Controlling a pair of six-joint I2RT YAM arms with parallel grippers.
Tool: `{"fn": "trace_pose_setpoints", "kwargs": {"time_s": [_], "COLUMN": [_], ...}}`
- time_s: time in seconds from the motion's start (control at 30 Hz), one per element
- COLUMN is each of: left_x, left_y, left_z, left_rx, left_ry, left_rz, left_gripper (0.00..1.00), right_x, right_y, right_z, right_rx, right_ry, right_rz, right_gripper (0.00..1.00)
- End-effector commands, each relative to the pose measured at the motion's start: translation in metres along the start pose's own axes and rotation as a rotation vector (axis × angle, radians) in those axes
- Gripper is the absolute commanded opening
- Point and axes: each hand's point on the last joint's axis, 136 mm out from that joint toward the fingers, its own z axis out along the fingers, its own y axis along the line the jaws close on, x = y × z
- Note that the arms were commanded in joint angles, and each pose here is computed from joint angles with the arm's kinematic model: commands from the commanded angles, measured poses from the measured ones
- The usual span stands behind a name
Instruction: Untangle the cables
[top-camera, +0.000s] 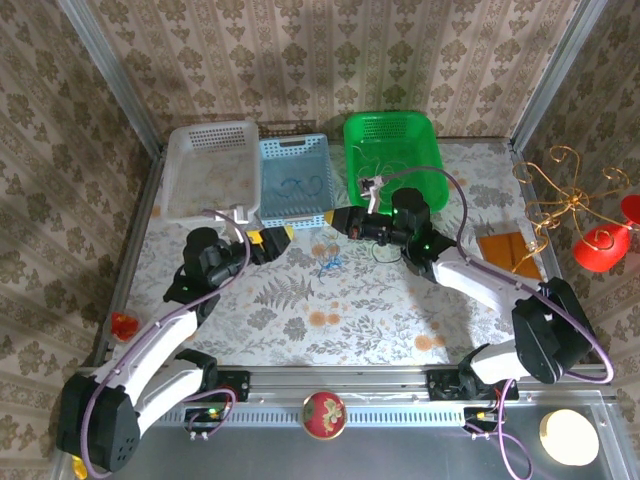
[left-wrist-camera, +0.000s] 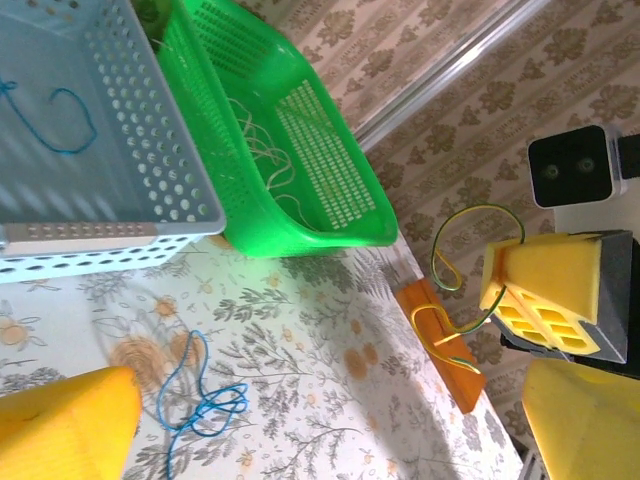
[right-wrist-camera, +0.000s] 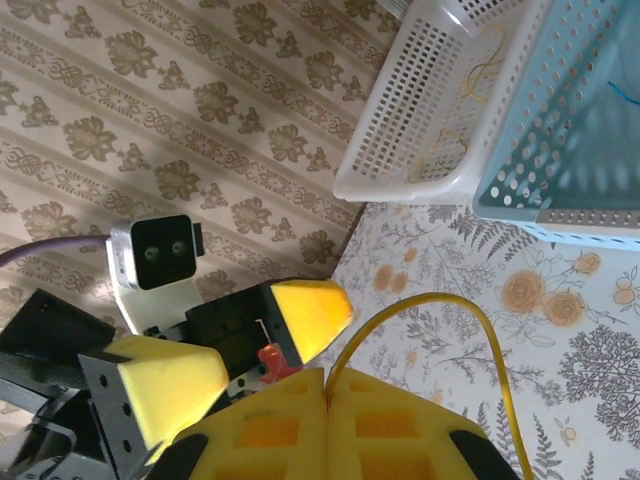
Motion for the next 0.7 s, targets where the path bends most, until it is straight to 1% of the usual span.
{"fn": "trace_pose_setpoints", "kwargs": {"time_s": [0.0,0.03,0.07,0.13,0.4,0.53,0.67], "left_x": [0.0,0.0,0.007,0.01,0.023,0.026,0.028], "left_y": [-0.018,-0.019,-0.027,-0.035,-0.06,-0.067,-0.072], "left_z": [0.004,0.006,0.009,0.013,0.038,0.047,0.054], "left_rx": [0.079,0.084,0.112,0.138,0.217,0.241,0.263], "left_ry": [-0.013,-0.016,0.0,0.003,0.045,0.05,0.047], "left_rz": [0.045,0.046,0.052,0.062,0.079,0.081,0.083], "left_gripper": [0.95,0.93,0.91,0.86,0.74,0.69,0.68], "right_x": [-0.012,-0.012,-0.012,-0.012,-0.011,-0.01,-0.008], "right_y": [0.017,0.014,0.012,0.007,-0.001,-0.001,-0.002], "right_z": [-0.011,-0.011,-0.012,-0.012,-0.007,-0.003,-0.001], "right_rx": [-0.03,-0.015,-0.002,0.023,0.07,0.068,0.07], "right_ry": [-0.065,-0.076,-0.081,-0.093,-0.119,-0.118,-0.114], "right_rz": [0.005,0.015,0.027,0.044,0.097,0.106,0.11], "right_gripper": [0.0,0.0,0.0,0.0,0.0,0.0,0.0]}}
